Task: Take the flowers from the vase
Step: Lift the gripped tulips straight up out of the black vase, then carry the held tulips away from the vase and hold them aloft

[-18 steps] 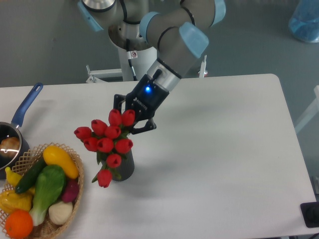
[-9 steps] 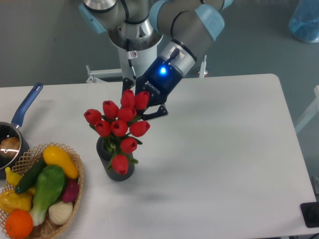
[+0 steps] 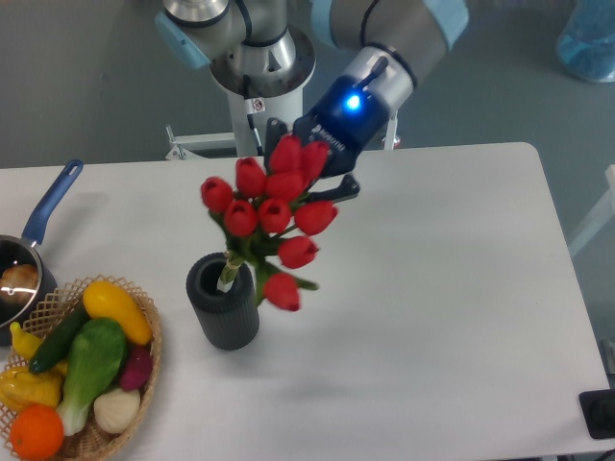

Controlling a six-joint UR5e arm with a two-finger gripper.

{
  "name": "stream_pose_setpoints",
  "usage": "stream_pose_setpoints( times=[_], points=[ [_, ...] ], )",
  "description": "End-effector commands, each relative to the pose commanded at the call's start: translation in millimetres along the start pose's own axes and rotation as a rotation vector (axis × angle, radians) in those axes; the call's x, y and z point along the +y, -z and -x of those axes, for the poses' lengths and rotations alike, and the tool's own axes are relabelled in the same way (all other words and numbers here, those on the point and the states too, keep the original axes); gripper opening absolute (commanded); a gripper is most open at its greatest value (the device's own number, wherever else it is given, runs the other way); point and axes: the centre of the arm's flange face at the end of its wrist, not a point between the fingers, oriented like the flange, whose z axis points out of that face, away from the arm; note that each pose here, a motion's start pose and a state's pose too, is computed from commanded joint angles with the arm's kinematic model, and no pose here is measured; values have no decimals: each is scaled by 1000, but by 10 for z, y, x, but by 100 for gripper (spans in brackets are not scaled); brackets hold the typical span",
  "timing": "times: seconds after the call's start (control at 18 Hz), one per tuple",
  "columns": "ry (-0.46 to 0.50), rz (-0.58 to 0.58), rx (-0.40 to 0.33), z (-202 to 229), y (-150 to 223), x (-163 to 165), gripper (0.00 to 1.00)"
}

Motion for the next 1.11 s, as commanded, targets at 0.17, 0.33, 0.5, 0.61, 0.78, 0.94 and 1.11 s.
stream_pose_setpoints(
  times=[0.17, 0.33, 0.5, 0.61, 0.78, 0.94, 1.11],
  points=[
    [12, -31, 3, 40, 93, -18, 0],
    [20, -47, -14, 101, 218, -25, 0],
    [-29, -28, -54, 186, 313, 4, 0],
    [-118, 60, -135, 264, 393, 74, 0],
    [-157, 229, -262, 357, 462, 156, 0],
    [-217, 311, -310, 458, 522, 186, 0],
    [-296, 428, -338, 642, 545, 363, 0]
  ],
)
